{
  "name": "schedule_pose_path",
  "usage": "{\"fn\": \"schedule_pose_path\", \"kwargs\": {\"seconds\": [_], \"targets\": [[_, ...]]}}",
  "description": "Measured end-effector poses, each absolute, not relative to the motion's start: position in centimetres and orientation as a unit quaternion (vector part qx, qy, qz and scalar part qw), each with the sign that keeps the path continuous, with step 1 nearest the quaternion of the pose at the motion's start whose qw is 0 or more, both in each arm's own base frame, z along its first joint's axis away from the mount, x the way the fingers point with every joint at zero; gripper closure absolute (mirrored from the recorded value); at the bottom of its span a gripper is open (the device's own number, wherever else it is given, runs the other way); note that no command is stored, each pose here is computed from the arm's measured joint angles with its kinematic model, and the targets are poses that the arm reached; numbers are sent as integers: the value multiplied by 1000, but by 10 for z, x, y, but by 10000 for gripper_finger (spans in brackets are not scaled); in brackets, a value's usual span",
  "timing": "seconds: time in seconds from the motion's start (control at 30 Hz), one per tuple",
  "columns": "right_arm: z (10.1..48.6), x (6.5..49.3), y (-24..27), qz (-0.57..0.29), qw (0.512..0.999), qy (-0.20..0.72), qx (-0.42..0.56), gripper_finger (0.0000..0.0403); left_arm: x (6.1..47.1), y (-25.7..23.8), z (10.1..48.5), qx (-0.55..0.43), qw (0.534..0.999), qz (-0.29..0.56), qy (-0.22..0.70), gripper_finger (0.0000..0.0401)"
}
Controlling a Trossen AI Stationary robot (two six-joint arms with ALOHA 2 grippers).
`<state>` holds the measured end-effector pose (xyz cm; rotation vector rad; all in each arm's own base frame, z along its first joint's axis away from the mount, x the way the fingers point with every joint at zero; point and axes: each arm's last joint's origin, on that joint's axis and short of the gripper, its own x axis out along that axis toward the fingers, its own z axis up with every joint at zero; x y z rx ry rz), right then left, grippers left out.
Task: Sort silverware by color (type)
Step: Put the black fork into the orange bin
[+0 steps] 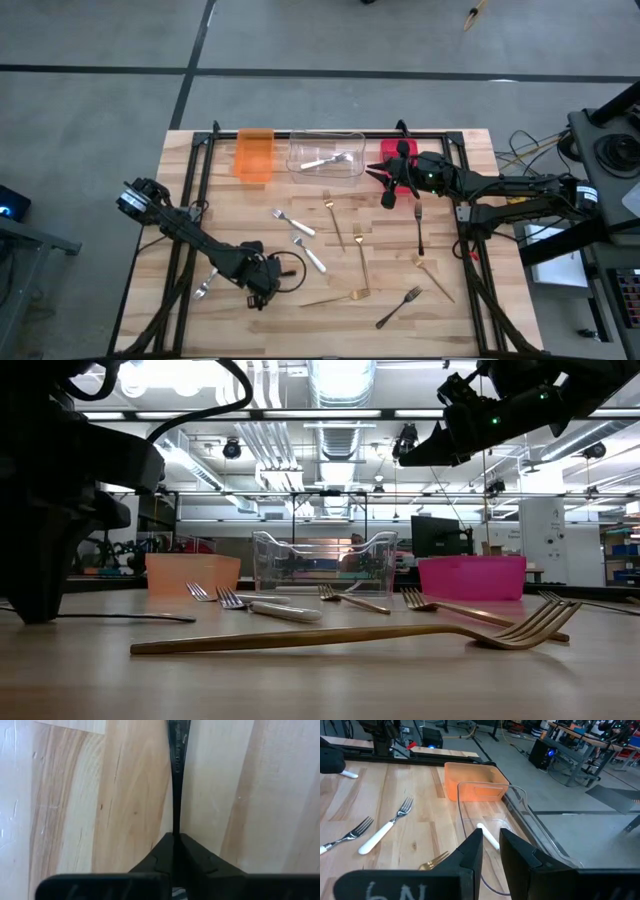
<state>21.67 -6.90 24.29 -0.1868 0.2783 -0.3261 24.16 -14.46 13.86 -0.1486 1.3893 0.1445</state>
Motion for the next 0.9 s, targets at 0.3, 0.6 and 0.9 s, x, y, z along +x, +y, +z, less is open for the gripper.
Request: {"fn": "schedule_pose_path", "kwargs": {"seconds": [0.3,0.6,0.9], "targets": [[243,217,-69,-162,973,137,-87,346,239,-142,152,-79,777,64,622,400],[243,217,-69,-162,974,135,-88,346,238,-131,188,-91,832,80,541,400],[248,218,-69,-166,977,111,-78,346,246,-105,245,-91,924,61,366,401]]}}
